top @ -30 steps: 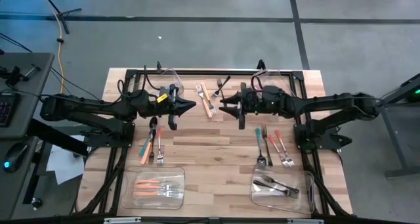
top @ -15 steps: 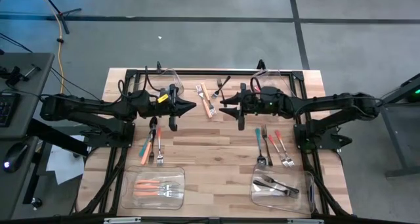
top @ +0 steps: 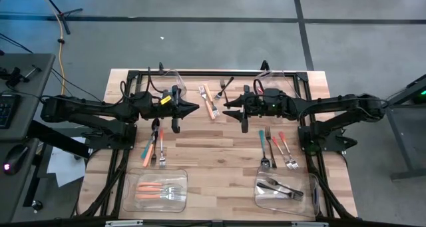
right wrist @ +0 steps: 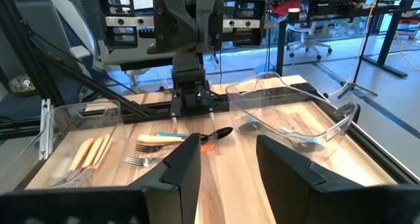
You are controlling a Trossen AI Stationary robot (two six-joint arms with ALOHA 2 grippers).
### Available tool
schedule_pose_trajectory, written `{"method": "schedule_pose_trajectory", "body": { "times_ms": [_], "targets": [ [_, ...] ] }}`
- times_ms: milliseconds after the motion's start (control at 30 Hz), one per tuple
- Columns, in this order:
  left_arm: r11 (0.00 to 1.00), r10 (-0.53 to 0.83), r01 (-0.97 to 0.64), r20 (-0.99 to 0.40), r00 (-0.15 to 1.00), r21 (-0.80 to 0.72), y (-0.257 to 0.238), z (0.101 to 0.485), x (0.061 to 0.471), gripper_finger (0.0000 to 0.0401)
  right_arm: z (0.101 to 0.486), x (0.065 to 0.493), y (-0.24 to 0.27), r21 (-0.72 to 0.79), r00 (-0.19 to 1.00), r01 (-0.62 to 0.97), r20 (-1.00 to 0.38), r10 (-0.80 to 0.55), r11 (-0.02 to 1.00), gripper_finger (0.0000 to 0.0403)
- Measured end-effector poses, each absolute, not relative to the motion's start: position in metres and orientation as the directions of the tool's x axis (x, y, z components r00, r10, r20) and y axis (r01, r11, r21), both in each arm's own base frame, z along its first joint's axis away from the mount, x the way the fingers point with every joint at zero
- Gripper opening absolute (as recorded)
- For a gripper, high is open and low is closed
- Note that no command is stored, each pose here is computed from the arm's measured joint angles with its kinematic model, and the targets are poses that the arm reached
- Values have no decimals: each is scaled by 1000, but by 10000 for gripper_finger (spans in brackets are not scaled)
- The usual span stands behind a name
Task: Sort silverware by color (type)
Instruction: Put the orange fork into the top right transparent bin
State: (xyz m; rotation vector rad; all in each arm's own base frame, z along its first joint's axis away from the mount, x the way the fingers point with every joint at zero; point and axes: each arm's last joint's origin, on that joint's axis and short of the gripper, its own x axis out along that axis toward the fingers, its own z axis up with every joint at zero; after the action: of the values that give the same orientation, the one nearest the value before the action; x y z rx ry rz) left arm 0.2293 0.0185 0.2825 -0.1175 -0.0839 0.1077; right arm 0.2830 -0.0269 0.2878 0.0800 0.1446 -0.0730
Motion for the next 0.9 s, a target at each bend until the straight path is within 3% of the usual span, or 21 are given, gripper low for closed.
{"method": "schedule_pose_trajectory", "body": {
  "times_ms": [267,667,900],
  "targets": [
    [987,113,-103,77,991,-121,19,283,229,0,287,283,-27,74,985,79,-159,-67,994,126],
    [987,114,-104,78,990,-121,19,283,229,0,287,283,-27,75,985,73,-160,-60,995,10],
    [987,118,-108,79,990,-122,19,283,229,0,286,283,-27,94,984,75,-170,-58,993,5]
  ]
}}
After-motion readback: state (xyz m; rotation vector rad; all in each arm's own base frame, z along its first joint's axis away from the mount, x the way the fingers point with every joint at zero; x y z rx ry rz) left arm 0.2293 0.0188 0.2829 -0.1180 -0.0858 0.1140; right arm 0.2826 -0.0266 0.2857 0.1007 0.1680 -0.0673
